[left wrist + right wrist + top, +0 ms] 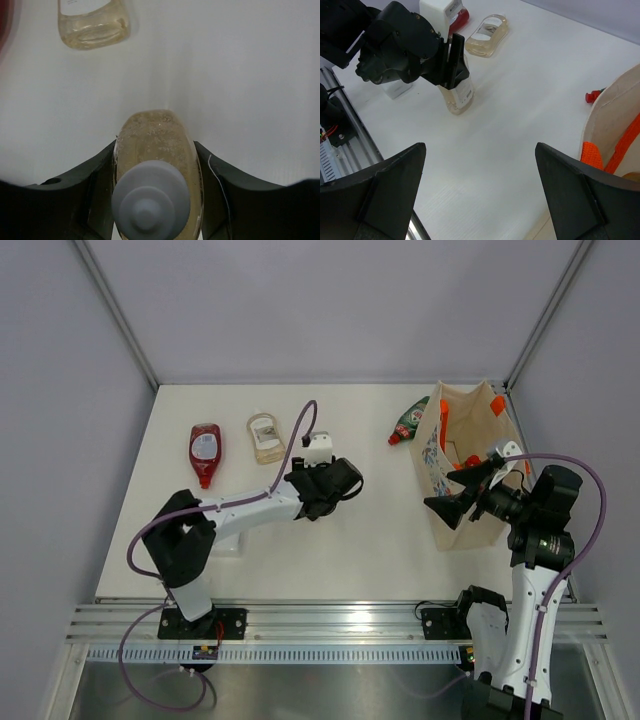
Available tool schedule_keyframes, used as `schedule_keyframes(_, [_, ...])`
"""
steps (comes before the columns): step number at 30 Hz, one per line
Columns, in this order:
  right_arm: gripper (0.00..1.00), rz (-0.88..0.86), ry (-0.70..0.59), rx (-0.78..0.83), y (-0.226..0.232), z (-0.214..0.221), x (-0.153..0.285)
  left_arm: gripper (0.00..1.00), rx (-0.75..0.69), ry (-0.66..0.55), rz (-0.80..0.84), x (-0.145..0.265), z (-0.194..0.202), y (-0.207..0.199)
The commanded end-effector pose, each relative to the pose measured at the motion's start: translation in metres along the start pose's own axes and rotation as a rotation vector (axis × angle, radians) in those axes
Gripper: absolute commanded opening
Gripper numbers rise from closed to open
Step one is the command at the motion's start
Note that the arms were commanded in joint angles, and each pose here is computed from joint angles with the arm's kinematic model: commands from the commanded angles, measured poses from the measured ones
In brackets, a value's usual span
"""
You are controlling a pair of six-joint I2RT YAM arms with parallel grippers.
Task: Place the personal care products into the canvas bag
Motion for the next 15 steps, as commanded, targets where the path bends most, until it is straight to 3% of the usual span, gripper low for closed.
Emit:
schedule_keyframes(1, [1.00, -0.026, -0.014, 0.028, 0.003, -0.008, 0.000, 0.00, -0.018, 0.033, 0.191, 0.019, -0.020, -0.006])
schedule_keyframes(4, [1.00, -0.106, 0.014, -0.023, 0.004, -0.004, -0.001, 0.00, -0.005, 0.071, 0.417, 0.041, -0.042, -0.006])
schedule_keyframes(6, [1.00, -0.209, -0.011, 0.000, 0.018, -0.012, 0.002, 0.00, -0.003, 0.136, 0.659, 0.062, -0.046, -0.004])
schedule_keyframes(7, [0.99, -0.253, 0.017, -0.065, 0.013, 0.000, -0.002, 0.00, -0.062, 0.124, 0.770, 0.068, -0.047, -0.004])
schedule_keyframes(8, [0.99, -0.273, 0.012, -0.027, 0.014, -0.006, -0.001, 0.00, -0.078, 0.138, 0.989, 0.086, -0.049, -0.012])
schedule_keyframes(11, [0.99, -0.343, 0.074, 0.007, 0.016, 0.000, -0.004, 0.00, -0.150, 0.121, 1.215, 0.108, -0.048, -0.004])
schedule_keyframes(15, [0.99, -0.509, 0.182, 0.050, 0.022, 0.012, -0.033, 0.00, -0.245, 0.107, 1.381, 0.126, -0.051, 0.001])
Point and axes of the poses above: each gripper's point midway between its finger pads, its own x axis back along the fingers, its own y axis along the line the jaws close on, z = x × y, the point moved 7 cm from there along x, back along the fingers, and after that the axes turned 4 degrees about x, right-handed, at the moved point
